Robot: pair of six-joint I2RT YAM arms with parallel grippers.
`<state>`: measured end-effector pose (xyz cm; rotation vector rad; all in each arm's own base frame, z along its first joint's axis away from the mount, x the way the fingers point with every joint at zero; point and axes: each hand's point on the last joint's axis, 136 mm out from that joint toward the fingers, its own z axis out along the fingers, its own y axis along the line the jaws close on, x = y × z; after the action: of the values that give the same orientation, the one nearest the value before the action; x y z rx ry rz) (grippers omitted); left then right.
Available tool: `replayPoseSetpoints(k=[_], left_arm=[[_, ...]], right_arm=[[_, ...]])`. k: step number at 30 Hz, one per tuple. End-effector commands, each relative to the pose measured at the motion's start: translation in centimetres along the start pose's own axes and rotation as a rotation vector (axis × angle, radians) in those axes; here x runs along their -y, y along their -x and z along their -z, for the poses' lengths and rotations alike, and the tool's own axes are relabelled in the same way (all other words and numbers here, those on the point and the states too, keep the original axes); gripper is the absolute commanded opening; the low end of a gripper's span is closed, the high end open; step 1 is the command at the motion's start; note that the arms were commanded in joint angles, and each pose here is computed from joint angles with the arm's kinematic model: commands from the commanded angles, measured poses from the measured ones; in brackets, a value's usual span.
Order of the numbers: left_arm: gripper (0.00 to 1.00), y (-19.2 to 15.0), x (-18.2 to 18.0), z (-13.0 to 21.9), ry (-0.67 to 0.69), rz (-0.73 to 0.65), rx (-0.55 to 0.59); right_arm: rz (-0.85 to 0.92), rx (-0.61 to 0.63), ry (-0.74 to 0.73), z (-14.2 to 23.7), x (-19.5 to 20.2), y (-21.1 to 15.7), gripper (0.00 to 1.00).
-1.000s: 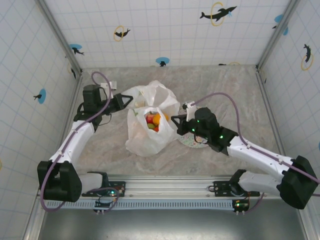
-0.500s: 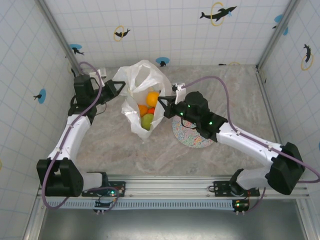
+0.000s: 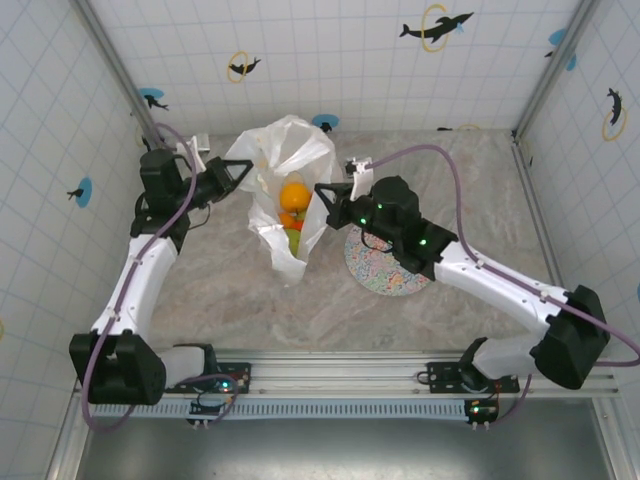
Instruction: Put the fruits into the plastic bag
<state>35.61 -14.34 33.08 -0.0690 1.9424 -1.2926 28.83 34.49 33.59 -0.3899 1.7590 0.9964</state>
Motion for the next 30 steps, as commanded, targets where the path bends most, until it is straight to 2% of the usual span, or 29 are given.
replayPoseSetpoints(k=[1, 6, 8, 15, 19, 21, 23, 25, 27, 30], left_arm=[[0.0, -0.6, 2.9, 0.4, -0.073, -0.018, -0.014], [0.0, -3.2, 0.3, -1.0, -0.02, 0.033, -0.076], [0.0, -4.7, -2.0, -1.6, 0.022, 0.073, -0.112], [0.0, -5.2, -7.2, -3.8, 0.145, 0.109, -0.13], [0.0, -5.2, -9.0, -4.6, 0.182, 0.123, -0.122], [0.07, -4.9, -9.3, -4.7, 0.192, 0.118, -0.109], [0.2, -4.4, -9.2, -4.6, 0.198, 0.109, -0.092], [0.31, -3.8, -8.7, -4.2, 0.199, 0.084, -0.069], [0.37, -3.2, -8.0, -3.6, 0.197, 0.057, -0.044], [0.48, -2.0, -7.2, -2.2, 0.221, -0.008, 0.016]], right_arm=[[-0.024, 0.088, 0.01, 1.3, -0.6, 3.1, 0.0], [-0.124, 0.017, -0.022, 0.3, 2.4, 0.7, 0.0], [-0.162, -0.012, -0.033, -0.3, 3.8, -0.2, 0.0], [-0.251, -0.061, -0.08, -2.4, 8.4, -2.3, 0.0], [-0.282, -0.086, -0.134, -3.1, 11.4, -3.7, 0.0], [-0.294, -0.102, -0.163, -3.2, 12.8, -4.3, 0.02], [-0.298, -0.11, -0.185, -3.0, 13.7, -4.4, 0.09], [-0.286, -0.098, -0.192, -2.4, 14.0, -3.8, 0.23], [-0.259, -0.08, -0.197, -1.6, 13.9, -3.0, 0.35], [-0.209, -0.051, -0.217, -0.1, 13.6, -1.5, 0.45]])
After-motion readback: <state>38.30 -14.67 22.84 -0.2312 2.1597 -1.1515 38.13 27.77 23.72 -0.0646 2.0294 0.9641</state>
